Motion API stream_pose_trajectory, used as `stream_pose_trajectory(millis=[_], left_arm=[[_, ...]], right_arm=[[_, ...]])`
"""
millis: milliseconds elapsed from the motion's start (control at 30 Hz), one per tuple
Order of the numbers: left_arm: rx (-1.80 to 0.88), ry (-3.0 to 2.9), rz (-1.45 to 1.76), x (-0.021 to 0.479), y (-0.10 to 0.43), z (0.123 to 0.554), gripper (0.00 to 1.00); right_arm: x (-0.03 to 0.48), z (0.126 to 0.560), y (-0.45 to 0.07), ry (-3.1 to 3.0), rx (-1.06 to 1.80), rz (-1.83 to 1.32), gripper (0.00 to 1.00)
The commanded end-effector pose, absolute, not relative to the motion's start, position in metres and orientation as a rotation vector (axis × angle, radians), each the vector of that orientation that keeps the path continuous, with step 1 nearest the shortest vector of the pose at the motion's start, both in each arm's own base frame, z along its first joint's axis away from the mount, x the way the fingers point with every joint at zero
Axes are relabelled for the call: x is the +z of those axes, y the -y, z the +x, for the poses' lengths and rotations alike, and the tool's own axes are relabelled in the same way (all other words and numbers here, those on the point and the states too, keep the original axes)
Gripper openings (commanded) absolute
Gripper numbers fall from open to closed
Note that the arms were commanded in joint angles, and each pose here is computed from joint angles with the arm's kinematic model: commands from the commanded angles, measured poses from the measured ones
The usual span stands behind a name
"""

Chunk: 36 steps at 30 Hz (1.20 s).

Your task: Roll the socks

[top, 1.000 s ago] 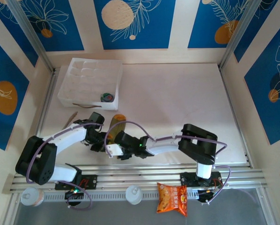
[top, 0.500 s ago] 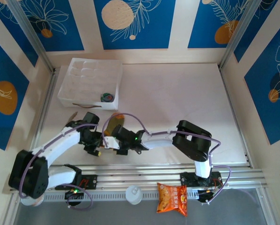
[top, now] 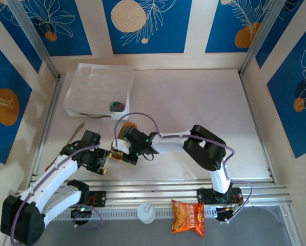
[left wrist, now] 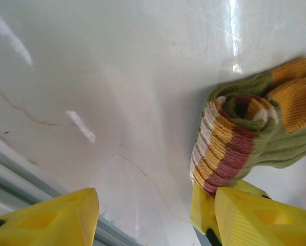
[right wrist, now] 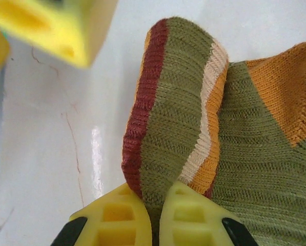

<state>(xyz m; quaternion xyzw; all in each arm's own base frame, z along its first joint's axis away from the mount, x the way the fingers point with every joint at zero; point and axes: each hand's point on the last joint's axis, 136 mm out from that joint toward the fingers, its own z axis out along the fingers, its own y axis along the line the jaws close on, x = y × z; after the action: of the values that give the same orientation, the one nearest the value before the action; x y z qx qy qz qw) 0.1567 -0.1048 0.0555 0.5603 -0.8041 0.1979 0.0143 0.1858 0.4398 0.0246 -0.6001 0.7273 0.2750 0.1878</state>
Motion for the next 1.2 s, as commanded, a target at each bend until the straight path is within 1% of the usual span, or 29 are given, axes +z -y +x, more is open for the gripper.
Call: stream_pose_trajectory(millis=[0,100,267,367,567,633,733,800,833,867,967,1067,1167], left_arm=[[0.801,2.521,1.667,0.058,0.124,0.181,0.59],[0.812,2.559,1.608,0.058,0.129,0.191,0.58],[0.782,2.575,1.554,0.046,0.133,0.194,0.53],[0.754,2.589,1.549,0.043,0.131,0.193,0.52],[0.796,2.620,1.553,0.034,0.130,0.200,0.51],[0.743,2.609,1.540,0.023,0.130,0.195,0.50],[0.631,2.602,1.524,0.004,0.125,0.187,0.49],[0.523,2.583,1.537,-0.006,0.118,0.176,0.45],[0.444,2.554,1.554,-0.012,0.112,0.165,0.42],[0.402,2.532,1.569,-0.016,0.109,0.159,0.39],[0.308,2.485,1.588,-0.019,0.103,0.144,0.37],[0.257,2.477,1.593,-0.019,0.099,0.140,0.35],[0.243,2.444,1.605,-0.021,0.100,0.137,0.34]], right_arm=[[-0.059,0.133,-0.359,-2.602,0.784,-1.769,0.00],[-0.058,0.136,-0.359,-2.699,0.883,-1.694,0.00],[-0.056,0.145,-0.358,-2.831,1.026,-1.549,0.00],[-0.051,0.150,-0.360,-2.901,1.155,-1.445,0.00],[-0.047,0.161,-0.361,-3.000,1.288,-1.288,0.00],[-0.047,0.165,-0.361,-3.022,1.312,-1.239,0.00],[-0.045,0.167,-0.362,-3.011,1.306,-1.249,0.00],[-0.043,0.169,-0.364,-2.987,1.290,-1.283,0.00],[-0.041,0.169,-0.365,-2.965,1.276,-1.310,0.02],[-0.037,0.170,-0.368,-2.924,1.262,-1.349,0.06],[-0.022,0.174,-0.376,-2.730,1.180,-1.481,0.19],[0.005,0.180,-0.384,-2.454,1.102,-1.553,0.26],[0.039,0.193,-0.389,-2.135,0.945,-1.545,0.36]])
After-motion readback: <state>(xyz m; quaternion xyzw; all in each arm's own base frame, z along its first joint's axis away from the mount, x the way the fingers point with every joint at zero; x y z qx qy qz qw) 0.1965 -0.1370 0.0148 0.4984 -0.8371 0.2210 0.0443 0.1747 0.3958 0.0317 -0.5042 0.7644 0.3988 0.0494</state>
